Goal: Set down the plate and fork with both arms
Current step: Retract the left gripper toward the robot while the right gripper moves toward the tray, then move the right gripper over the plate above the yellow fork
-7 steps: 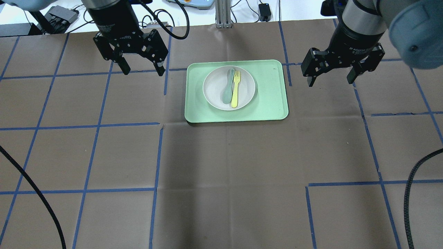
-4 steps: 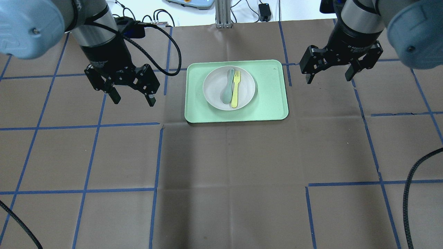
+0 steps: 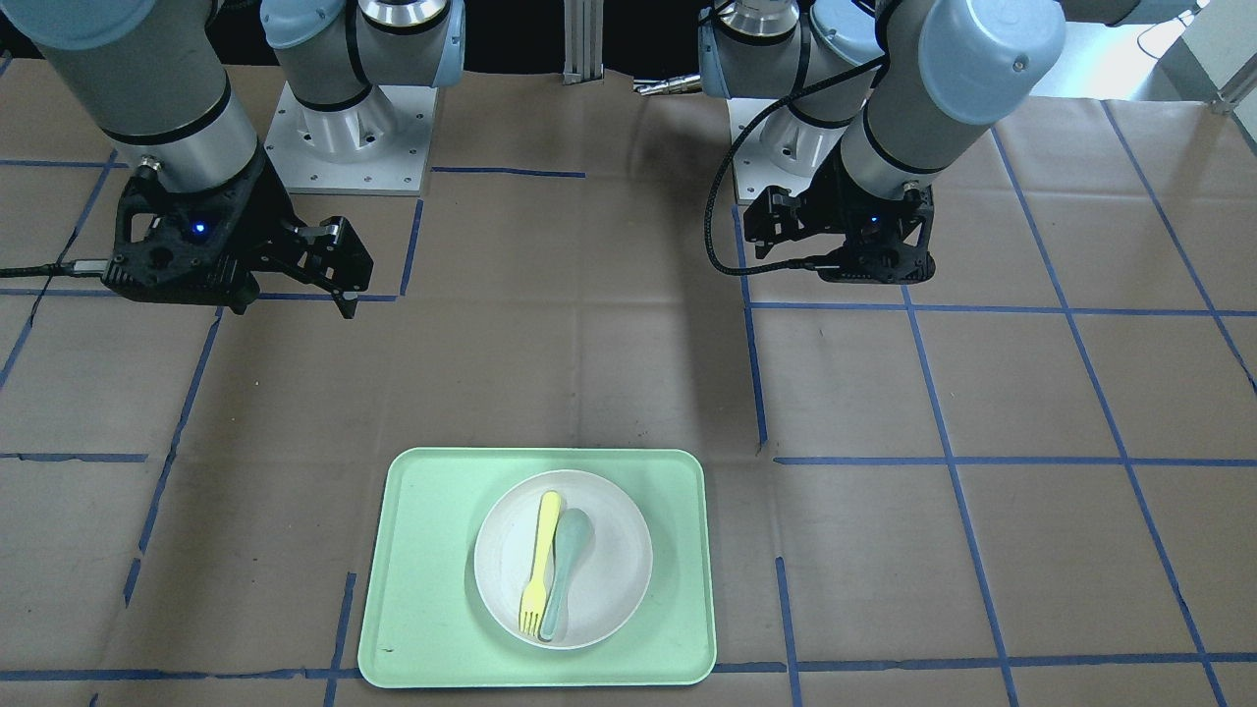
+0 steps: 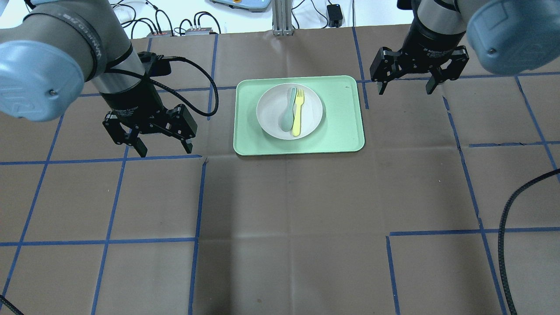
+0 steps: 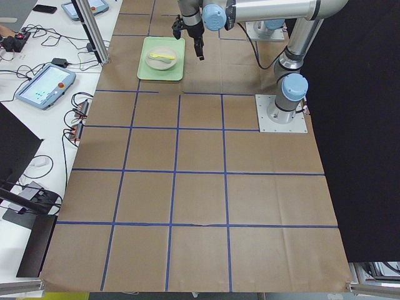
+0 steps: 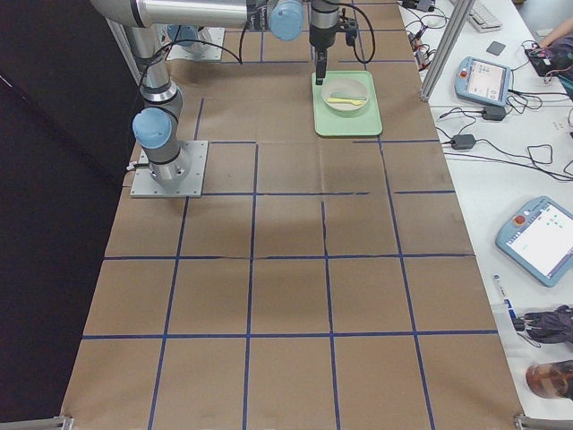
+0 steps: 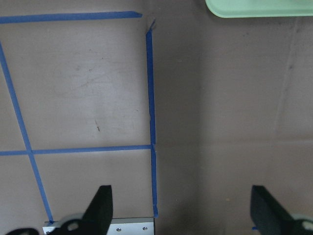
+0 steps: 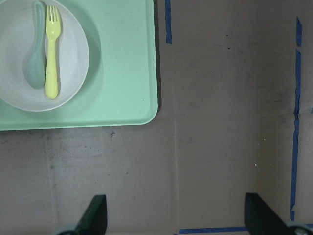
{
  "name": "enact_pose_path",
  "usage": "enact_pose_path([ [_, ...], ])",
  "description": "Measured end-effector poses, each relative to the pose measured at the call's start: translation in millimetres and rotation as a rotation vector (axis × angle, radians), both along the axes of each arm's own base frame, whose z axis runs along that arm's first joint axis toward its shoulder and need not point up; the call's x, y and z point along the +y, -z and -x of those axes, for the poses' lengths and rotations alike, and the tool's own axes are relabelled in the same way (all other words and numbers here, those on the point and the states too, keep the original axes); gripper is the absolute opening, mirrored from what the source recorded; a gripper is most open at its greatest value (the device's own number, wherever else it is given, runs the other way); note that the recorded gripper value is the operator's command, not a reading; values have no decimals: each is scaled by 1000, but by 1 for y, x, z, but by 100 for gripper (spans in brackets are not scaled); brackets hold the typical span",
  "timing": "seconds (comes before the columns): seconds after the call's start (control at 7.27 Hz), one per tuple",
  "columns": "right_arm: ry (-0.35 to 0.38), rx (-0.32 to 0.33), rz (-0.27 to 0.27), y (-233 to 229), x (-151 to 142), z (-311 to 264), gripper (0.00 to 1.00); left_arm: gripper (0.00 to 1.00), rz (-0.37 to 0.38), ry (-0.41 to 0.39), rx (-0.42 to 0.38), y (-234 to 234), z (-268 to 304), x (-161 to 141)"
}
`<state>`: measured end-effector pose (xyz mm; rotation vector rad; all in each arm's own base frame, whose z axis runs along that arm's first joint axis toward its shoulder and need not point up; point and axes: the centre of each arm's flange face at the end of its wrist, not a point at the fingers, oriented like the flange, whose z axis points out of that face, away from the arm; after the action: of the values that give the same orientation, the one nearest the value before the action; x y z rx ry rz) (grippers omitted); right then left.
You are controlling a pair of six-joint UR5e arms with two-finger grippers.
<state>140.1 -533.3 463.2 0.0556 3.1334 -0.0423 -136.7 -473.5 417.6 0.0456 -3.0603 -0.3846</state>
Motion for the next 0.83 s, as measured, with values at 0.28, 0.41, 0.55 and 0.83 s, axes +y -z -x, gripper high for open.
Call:
enact_pose_path([
  [0.28,-10,1,12,1,-22,-18,100,100,8,-11,-4,-1,-3,3],
  [0.41,-10,5,16,4,-38,-35,100,100,24,-14,-6,-8,-4,4],
  [0.55,-8,6,16,10,-58,-58,100,100,42,-21,-6,-16,-5,6],
  [0.83,11,4,13,32,-100,-111,100,100,106,-49,-7,-22,-13,2],
])
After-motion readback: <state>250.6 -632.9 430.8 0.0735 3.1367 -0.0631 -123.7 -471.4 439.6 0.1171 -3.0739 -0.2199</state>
